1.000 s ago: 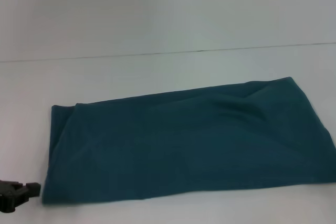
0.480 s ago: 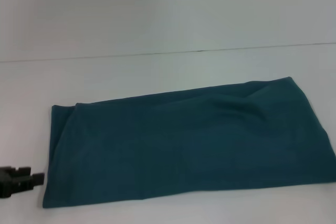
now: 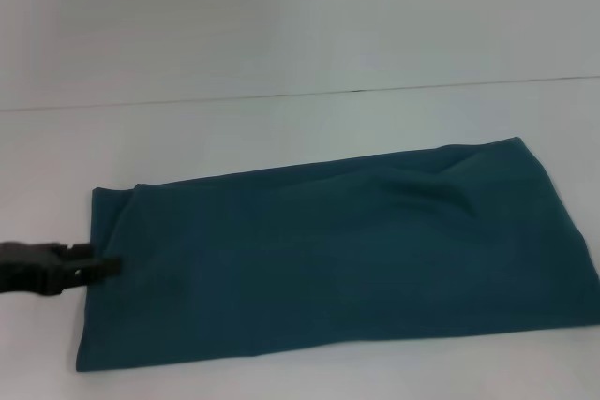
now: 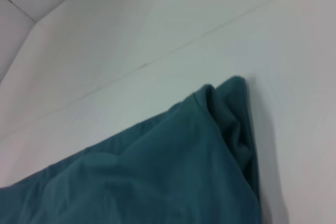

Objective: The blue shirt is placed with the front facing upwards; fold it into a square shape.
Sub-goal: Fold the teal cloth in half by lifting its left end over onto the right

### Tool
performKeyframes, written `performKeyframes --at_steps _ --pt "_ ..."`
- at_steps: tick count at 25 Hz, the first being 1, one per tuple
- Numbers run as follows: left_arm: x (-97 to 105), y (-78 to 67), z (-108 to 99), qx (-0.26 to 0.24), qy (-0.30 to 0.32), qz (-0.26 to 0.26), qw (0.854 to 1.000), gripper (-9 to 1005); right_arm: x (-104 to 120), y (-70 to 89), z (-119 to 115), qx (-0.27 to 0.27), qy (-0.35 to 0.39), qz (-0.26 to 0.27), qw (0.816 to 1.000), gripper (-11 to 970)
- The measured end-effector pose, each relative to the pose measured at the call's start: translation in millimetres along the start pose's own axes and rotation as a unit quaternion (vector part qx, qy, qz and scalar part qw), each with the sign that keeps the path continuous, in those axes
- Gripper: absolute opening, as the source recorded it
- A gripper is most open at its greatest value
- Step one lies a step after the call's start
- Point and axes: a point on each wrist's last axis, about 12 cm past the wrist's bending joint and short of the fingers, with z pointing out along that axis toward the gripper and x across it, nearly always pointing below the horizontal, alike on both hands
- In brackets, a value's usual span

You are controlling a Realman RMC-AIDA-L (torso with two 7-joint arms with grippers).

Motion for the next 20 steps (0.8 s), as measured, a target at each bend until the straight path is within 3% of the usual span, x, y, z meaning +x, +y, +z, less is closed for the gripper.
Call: performKeyframes --at_steps 9,15,20 --pt "-20 2.5 25 -0.013 -0.028 -0.007 1.000 608 -16 14.4 24 -0.014 -0.009 -0.036 0.999 400" --pt "-17 9.5 42 -0.051 -0.021 -0.026 0.998 849 -22 21.6 32 -0.029 -0.044 -0.036 0.998 525" --pt "-14 12.1 49 -0.074 -0.015 -0.027 0.997 893 -21 26.8 41 -0.040 -0.066 -0.030 0.997 754"
